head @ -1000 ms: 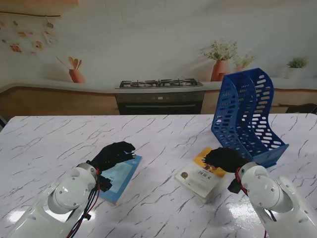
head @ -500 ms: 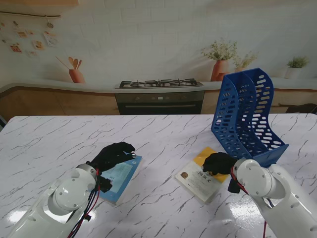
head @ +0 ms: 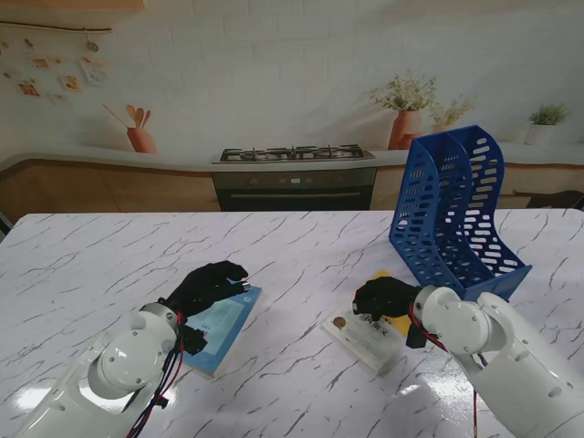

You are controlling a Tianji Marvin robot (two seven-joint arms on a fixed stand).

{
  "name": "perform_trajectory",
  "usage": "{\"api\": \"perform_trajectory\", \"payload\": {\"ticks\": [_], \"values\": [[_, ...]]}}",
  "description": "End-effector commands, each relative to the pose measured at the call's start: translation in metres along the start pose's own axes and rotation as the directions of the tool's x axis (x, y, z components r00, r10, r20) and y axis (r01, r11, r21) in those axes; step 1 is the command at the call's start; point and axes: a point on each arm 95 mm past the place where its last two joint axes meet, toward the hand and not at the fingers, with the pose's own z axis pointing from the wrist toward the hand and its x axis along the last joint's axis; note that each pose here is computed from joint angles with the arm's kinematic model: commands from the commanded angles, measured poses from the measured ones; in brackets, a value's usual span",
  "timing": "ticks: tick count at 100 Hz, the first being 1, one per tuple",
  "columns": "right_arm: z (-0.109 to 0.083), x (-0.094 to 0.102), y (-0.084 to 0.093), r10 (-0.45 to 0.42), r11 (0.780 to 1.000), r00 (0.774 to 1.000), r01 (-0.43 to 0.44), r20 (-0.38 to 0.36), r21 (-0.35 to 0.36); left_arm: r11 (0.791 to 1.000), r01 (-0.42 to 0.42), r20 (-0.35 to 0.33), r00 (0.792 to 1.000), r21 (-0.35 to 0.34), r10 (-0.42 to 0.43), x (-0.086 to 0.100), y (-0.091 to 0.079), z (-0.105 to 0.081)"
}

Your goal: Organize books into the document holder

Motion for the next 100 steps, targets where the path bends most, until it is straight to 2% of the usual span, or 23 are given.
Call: {"api": "perform_trajectory", "payload": {"ticks": [1,29,42,61,77,89,100], "values": [[0.010,-0.005,-0.048,0.033,0.992,0.999,-0.033,-0.003,0.120,1.000,0.009,-0.012,1.000,-0.013,-0.010,0.001,0.005,-0.002],[0.020,0.013,-0.071,0.023,0.977,0.990,0.007,-0.136,0.214,1.000,0.018,0.002,1.000,-0.010,-0.018,-0.001,0.006,-0.005],[0.020,0.020,-0.083,0.045,0.972,0.983,-0.001,-0.180,0.235,1.000,0.018,0.003,1.000,-0.011,-0.018,-0.001,0.007,-0.006],[0.020,0.030,-0.095,0.058,0.966,0.959,0.015,-0.277,0.256,1.000,0.019,0.007,1.000,-0.013,-0.019,0.000,0.008,-0.008],[0.021,0.039,-0.097,0.052,0.972,0.928,0.038,-0.369,0.234,1.000,0.017,0.008,1.000,-0.015,-0.017,0.001,0.008,-0.009],[0.015,0.042,-0.090,0.069,0.984,0.922,0.000,-0.382,0.177,1.000,0.018,0.007,1.000,-0.020,-0.018,0.000,0.010,-0.008],[0.000,0.047,-0.077,0.098,0.991,0.918,-0.056,-0.383,0.119,0.999,0.021,0.003,1.000,-0.029,-0.021,0.000,0.011,-0.005]]}}
